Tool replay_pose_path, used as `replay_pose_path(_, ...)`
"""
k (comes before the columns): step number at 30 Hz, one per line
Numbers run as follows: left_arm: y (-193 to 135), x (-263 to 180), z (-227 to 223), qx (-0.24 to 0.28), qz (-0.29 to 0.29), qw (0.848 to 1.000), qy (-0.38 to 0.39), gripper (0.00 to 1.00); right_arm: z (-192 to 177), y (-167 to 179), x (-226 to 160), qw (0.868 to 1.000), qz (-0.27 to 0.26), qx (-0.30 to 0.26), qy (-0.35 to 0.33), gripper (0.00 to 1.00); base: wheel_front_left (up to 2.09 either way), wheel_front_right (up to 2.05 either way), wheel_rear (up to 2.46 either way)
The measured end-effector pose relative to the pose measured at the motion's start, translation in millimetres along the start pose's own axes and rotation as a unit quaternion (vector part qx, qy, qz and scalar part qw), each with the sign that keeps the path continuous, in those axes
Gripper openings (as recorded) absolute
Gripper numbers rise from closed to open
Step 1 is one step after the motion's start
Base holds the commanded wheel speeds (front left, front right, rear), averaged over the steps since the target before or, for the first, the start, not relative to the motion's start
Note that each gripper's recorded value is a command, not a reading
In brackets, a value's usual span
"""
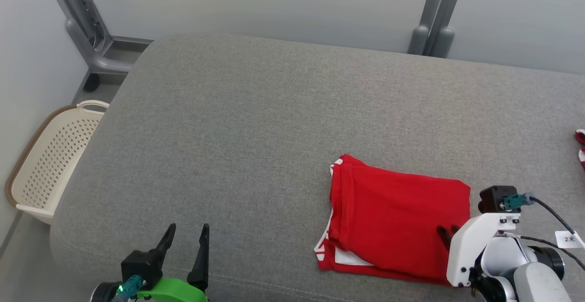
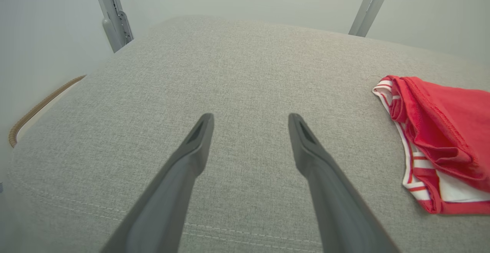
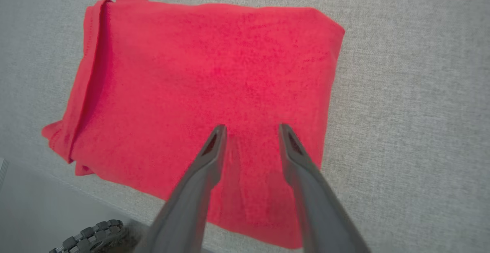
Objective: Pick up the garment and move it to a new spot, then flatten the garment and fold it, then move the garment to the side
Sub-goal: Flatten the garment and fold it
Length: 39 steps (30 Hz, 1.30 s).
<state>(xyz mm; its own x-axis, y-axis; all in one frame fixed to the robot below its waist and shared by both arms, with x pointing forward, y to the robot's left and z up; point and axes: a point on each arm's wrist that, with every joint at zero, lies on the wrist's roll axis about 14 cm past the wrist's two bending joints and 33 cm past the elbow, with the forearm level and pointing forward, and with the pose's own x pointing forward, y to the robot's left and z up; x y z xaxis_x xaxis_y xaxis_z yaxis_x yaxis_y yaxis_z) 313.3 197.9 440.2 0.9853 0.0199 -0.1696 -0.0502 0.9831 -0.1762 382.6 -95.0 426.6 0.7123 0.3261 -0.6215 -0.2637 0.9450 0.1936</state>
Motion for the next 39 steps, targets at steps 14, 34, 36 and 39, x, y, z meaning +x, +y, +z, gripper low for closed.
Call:
replay_pose_path(14,14.6,-7.8,-1.3,-0.002,0.026,1.0,0.001,1.0,-5.1,65.9,28.8,0.994,0.085,-0.061,0.018,0.0,0.0,0.0,0.0)
replay_pose_path(34,33.7,-23.4,-6.4,-0.009,0.064,0.998,0.004,1.0,-35.5,143.2,50.5,0.972,0.19,-0.126,0.065,0.0,0.0,0.0,0.0)
replay_pose_path(36,35.0,-24.8,-7.4,-0.01,0.067,0.998,0.005,1.0,-37.0,146.5,52.7,0.97,0.193,-0.13,0.069,0.0,0.0,0.0,0.0)
replay_pose_path(39,36.7,-27.0,-9.6,-0.011,0.072,0.997,0.008,1.0,-40.7,150.2,56.0,0.968,0.198,-0.136,0.076,0.0,0.0,0.0,0.0)
